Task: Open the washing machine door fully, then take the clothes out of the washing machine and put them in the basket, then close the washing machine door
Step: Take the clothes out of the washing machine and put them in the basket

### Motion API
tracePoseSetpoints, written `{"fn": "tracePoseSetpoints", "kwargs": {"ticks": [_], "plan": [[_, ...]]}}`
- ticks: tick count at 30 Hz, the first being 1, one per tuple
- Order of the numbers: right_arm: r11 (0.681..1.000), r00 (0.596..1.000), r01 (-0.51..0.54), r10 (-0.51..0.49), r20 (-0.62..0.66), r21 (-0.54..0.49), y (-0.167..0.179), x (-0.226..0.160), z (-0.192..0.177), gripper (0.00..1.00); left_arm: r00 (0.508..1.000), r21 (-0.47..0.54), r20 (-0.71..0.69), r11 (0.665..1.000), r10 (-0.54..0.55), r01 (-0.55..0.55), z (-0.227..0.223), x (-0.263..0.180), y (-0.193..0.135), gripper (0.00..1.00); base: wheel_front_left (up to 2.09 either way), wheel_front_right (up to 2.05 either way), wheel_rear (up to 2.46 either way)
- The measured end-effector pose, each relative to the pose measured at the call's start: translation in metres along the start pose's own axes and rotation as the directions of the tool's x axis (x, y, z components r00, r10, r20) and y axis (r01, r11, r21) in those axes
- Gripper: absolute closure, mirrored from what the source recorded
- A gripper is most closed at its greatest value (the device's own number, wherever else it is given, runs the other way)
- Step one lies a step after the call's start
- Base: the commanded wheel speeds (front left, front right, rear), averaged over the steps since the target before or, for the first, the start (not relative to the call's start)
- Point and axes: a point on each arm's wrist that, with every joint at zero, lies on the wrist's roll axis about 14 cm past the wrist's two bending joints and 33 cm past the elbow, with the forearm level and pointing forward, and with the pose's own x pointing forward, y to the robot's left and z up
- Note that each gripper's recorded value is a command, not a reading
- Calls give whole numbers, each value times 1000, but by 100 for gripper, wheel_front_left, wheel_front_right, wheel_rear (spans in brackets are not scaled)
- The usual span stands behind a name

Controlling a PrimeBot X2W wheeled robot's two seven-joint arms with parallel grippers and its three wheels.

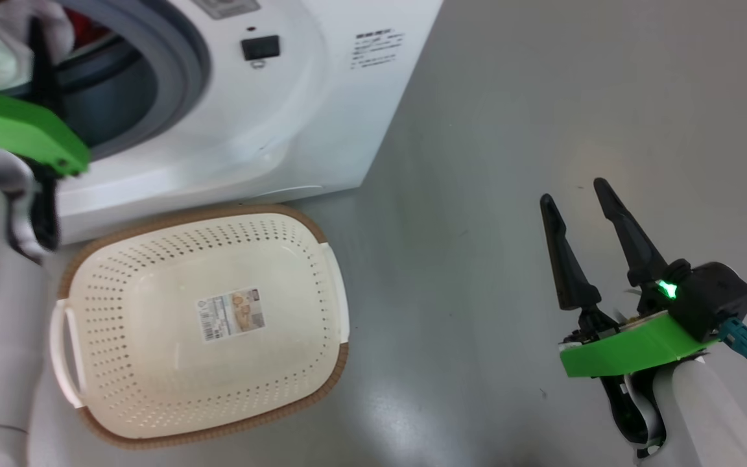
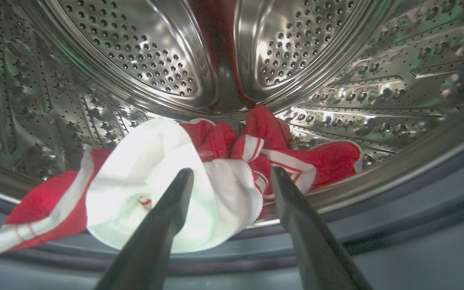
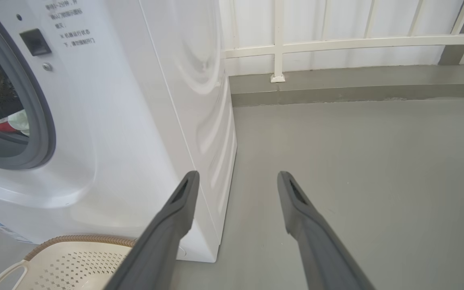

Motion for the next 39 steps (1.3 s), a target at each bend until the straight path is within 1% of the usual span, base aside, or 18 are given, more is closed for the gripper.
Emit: {"fn": "tracePoseSetpoints", "kwargs": {"ticks": [7,13,19,20,21,22,23,24,25,31,39], "plan": [[1000,1000,18,-18,-10,-1,-7,1,-3,0,999,28,1,999,43,-43,5,24,16,0,0,0,0],[1000,1000,23,-23,-19,-6,-10,2,-7,0,991,36,-112,997,68,-64,-16,32,25,0,0,0,0],[1000,1000,8,-8,-25,-2,-5,4,-9,0,977,46,-203,997,67,-59,-26,32,28,0,0,0,0],[1000,1000,5,-5,-25,-1,-4,4,-10,0,974,45,-217,997,69,-60,-28,31,28,25,0,0,0],[1000,1000,3,-3,-26,0,-3,4,-10,0,971,44,-230,997,65,-57,-30,31,28,25,0,0,0],[1000,1000,2,-2,-27,0,-3,4,-10,0,966,48,-249,997,62,-52,-32,30,28,56,0,0,0],[1000,1000,0,0,-27,2,-2,5,-10,0,963,52,-264,998,56,-44,-35,30,27,69,0,0,0],[1000,1000,0,0,-27,2,-2,5,-10,0,960,54,-277,998,51,-38,-37,29,26,89,0,0,0],[1000,1000,0,0,-27,2,-2,5,-10,0,960,54,-277,998,51,-38,-37,29,26,100,0,0,0],[1000,1000,-5,5,-8,3,-1,9,-4,0,956,63,-290,998,42,-24,-39,28,23,100,0,0,0],[1000,1000,-15,14,10,5,3,8,4,0,977,60,-208,998,35,-23,-21,22,22,100,0,0,0]]}}
